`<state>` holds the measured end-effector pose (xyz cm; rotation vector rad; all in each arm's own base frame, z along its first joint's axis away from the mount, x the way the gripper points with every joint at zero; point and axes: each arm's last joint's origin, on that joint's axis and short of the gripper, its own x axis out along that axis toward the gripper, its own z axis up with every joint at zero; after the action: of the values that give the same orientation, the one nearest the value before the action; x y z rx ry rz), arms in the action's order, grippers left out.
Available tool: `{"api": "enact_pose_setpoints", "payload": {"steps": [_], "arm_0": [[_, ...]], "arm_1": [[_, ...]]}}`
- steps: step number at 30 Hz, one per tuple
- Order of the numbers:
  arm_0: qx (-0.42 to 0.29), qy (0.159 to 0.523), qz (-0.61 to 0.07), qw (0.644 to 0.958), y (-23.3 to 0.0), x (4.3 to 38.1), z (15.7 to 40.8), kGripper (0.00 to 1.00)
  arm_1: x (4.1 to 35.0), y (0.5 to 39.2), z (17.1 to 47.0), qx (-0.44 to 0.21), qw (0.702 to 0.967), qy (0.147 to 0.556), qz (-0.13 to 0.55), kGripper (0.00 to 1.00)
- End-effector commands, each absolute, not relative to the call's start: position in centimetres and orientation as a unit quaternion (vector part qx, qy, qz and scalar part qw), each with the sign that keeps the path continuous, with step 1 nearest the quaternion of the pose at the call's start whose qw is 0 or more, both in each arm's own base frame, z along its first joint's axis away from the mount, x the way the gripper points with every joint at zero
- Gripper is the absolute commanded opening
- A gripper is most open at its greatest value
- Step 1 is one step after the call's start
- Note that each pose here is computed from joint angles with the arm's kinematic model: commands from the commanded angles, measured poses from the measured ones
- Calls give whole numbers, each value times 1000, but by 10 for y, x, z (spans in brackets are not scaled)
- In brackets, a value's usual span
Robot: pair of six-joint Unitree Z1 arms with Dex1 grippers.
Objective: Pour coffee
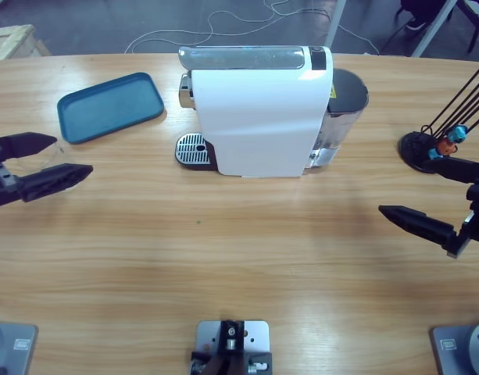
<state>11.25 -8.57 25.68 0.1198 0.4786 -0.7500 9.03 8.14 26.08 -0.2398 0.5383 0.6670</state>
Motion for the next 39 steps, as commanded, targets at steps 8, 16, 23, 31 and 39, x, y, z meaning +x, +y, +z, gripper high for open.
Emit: {"api": "enact_pose_setpoints", "payload": {"steps": [8, 16, 23, 31, 39], "arm_0": [[34, 239, -366, 899, -92, 118, 269, 916], [-172, 332, -351, 859, -125, 167, 385, 862], [-370, 425, -289, 774, -159, 229, 350, 981], [-436, 447, -310, 717, -190, 272, 328, 928], [-443, 476, -349, 675, -199, 278, 309, 885]], "arm_1": [[89, 82, 260, -117, 899, 266, 328, 1000], [89, 82, 260, -117, 897, 266, 332, 1000], [86, 80, 262, -114, 900, 258, 333, 1000], [83, 77, 263, -110, 902, 250, 335, 1000], [83, 77, 263, -110, 902, 249, 335, 1000]]}}
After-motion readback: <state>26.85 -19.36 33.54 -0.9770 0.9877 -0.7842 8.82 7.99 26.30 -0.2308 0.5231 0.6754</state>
